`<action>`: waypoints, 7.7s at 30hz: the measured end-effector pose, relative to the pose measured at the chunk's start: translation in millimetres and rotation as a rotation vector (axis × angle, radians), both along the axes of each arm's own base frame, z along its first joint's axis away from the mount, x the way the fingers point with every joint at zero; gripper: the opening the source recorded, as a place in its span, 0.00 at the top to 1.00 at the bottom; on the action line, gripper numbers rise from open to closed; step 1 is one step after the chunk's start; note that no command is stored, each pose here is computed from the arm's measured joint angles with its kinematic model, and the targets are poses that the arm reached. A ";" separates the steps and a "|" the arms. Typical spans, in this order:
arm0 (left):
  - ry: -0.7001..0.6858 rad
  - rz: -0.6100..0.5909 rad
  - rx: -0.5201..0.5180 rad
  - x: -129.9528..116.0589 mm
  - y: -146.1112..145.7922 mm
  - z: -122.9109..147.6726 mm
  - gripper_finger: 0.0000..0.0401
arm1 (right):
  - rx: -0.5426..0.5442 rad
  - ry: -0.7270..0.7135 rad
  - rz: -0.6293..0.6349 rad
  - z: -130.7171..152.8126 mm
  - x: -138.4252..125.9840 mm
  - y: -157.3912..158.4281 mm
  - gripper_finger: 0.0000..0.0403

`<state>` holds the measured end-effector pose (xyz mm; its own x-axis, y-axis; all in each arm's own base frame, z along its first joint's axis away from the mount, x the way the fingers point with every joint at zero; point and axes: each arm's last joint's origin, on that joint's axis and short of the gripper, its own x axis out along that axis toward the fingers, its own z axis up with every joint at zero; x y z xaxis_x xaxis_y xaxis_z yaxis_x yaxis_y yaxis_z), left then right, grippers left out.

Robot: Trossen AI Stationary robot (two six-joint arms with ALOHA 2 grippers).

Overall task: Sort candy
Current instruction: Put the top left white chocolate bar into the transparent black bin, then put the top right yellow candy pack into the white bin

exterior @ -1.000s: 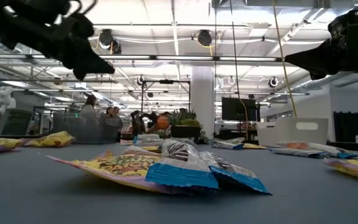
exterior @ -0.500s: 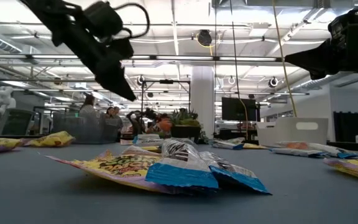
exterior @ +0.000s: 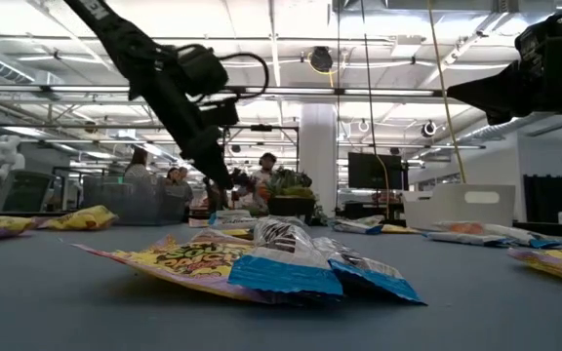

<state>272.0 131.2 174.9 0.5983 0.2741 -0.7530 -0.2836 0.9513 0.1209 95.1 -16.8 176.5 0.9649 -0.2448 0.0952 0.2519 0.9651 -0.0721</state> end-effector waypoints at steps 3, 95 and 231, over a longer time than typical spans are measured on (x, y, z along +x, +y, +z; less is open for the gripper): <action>0.027 -0.025 -0.011 9.6 4.0 -10.1 0.55 | 0.000 0.000 0.000 0.0 0.0 0.0 1.00; -0.171 0.370 0.204 -45.3 -39.4 72.0 0.98 | -0.105 -0.064 -0.014 8.5 -1.2 0.1 1.00; -0.758 -0.104 0.114 -56.0 -71.7 18.2 0.99 | 1.070 1.189 -0.936 -1.2 72.6 -210.7 0.95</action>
